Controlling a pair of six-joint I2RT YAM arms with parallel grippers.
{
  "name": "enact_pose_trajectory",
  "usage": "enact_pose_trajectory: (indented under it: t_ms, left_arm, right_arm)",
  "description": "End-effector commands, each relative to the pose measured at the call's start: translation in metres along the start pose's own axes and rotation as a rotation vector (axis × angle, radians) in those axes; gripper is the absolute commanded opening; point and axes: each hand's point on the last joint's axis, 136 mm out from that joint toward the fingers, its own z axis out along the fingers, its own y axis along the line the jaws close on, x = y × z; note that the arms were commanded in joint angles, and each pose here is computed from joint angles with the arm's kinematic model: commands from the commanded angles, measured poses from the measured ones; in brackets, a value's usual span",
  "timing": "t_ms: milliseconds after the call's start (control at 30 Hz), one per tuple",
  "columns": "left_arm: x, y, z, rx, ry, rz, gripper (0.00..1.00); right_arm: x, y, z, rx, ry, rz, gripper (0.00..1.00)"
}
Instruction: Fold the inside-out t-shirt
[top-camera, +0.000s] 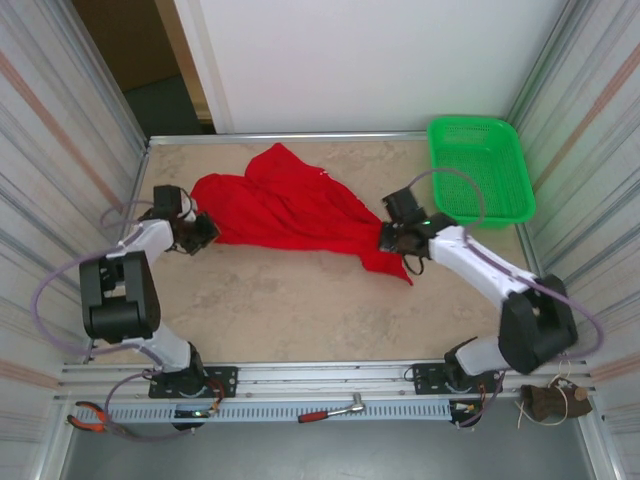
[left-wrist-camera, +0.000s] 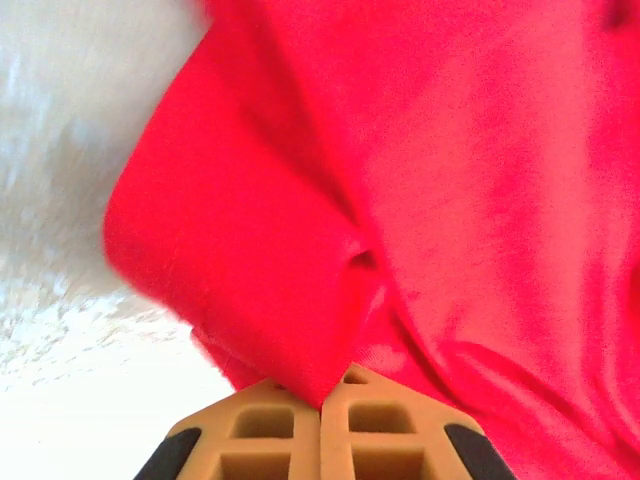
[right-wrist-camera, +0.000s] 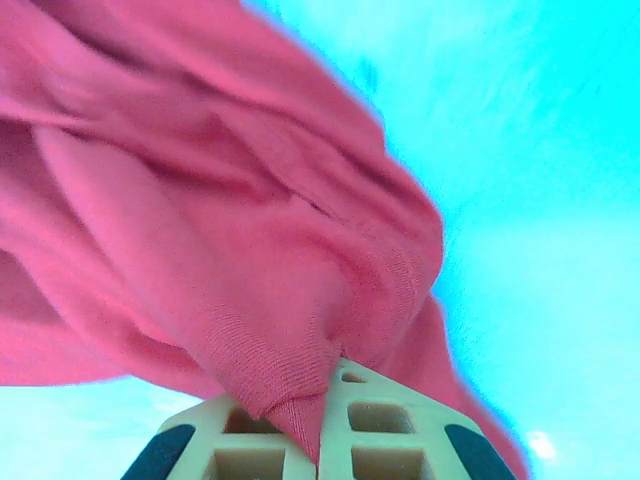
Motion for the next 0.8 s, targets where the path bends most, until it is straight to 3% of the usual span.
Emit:
enact_pose_trajectory:
  t_ms: [0, 233, 400, 600, 767]
  left_arm:
    - [-0.034, -0.064, -0.073, 0.134, -0.148, 0.152, 0.0]
    - [-0.041, -0.13, -0.174, 0.315, -0.305, 0.231, 0.0]
    - [-0.038, -0.146, -0.213, 0.366, -0.384, 0.244, 0.0]
    - [-0.027, -0.147, -0.201, 0.408, -0.329, 0.21, 0.0]
    - [-0.019, -0.129, -0.143, 0.354, -0.213, 0.181, 0.0]
  right_arm:
    - [-0.042, -0.004, -0.064, -0.07, -0.129, 0.019, 0.0]
    - [-0.07, -0.009, -0.168, -0.159, -0.323, 0.054, 0.0]
    - [-0.07, -0.019, -0.215, -0.18, -0.405, 0.065, 0.0]
    - [-0.049, -0.027, -0.193, -0.166, -0.343, 0.088, 0.0]
    - [-0.039, -0.021, -0.128, -0.145, -0.22, 0.114, 0.0]
